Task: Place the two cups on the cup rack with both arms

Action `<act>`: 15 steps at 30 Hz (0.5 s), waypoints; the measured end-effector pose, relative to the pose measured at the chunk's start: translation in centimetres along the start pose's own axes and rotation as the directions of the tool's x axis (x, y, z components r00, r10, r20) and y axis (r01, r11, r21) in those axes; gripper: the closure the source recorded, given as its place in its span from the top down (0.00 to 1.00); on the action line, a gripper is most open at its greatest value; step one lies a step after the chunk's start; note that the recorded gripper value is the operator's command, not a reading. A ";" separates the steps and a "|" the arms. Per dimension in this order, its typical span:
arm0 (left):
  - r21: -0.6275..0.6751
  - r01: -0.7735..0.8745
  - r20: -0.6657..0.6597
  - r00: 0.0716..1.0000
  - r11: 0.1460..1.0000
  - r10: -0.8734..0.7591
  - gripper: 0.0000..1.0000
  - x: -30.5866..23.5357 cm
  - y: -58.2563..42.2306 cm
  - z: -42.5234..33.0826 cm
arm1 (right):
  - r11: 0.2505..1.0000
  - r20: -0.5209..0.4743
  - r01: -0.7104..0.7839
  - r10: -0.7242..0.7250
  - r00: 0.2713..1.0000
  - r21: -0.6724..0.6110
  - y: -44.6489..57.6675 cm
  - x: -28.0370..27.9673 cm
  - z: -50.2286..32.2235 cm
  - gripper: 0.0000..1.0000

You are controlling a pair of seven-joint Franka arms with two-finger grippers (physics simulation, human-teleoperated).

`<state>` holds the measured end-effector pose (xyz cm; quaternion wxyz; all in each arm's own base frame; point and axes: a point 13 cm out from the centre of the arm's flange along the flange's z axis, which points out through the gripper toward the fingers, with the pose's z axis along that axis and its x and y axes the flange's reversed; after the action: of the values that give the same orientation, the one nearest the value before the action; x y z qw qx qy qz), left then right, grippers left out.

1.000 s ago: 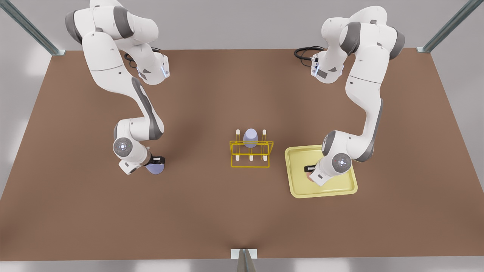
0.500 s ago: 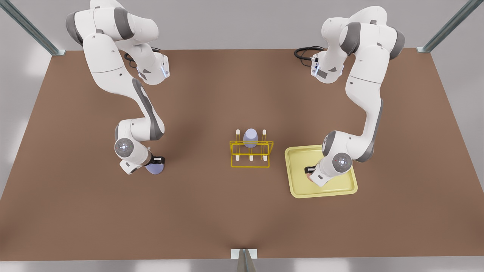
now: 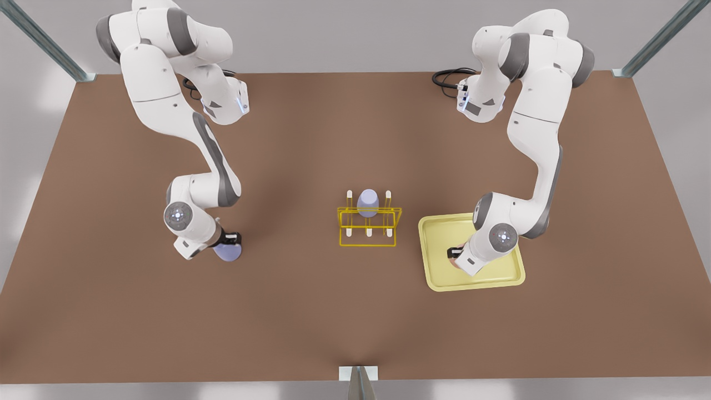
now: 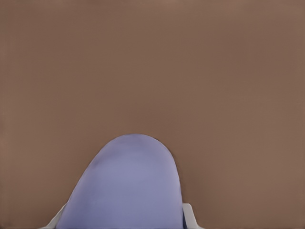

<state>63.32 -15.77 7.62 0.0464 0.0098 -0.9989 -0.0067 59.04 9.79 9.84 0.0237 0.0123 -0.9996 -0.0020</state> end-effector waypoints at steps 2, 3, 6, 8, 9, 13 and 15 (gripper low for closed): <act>0.001 0.000 0.004 1.000 1.000 0.000 0.84 -0.1 -0.1 -0.1 | 0.999 0.024 0.029 -0.029 0.999 -0.016 1.8 -0.6 -1.3 0.79; 0.002 0.000 0.005 1.000 1.000 0.000 0.84 -0.1 -0.1 -0.1 | 0.999 0.034 0.044 -0.043 0.998 -0.028 3.0 -0.8 -1.8 0.79; 0.002 0.001 0.008 1.000 1.000 -0.001 0.83 -0.2 -0.1 -0.3 | 0.993 0.075 0.086 -0.080 0.994 -0.081 7.5 -1.9 -3.9 0.79; 0.002 0.001 0.009 1.000 1.000 -0.001 0.83 -0.2 -0.1 -0.4 | 0.985 0.106 0.100 -0.086 0.991 -0.139 11.1 -2.9 -5.5 0.79; 0.002 0.001 0.010 1.000 1.000 -0.001 0.83 -0.2 -0.1 -0.4 | 0.980 0.118 0.102 -0.083 0.990 -0.173 12.9 -3.3 -6.3 0.79; 0.003 0.001 0.016 1.000 1.000 -0.001 0.82 -0.2 -0.2 -1.2 | 0.949 0.147 0.116 -0.075 0.986 -0.294 19.3 -4.2 -9.1 0.79; 0.002 0.002 0.015 1.000 1.000 -0.002 0.82 -0.3 -0.3 -1.5 | 0.932 0.148 0.130 -0.084 0.985 -0.337 22.2 -3.5 -10.0 0.79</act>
<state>63.71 -16.05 9.05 0.0391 0.0107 -0.9992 -0.0059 62.49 32.03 19.75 -0.0405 0.0622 -0.9809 -0.1797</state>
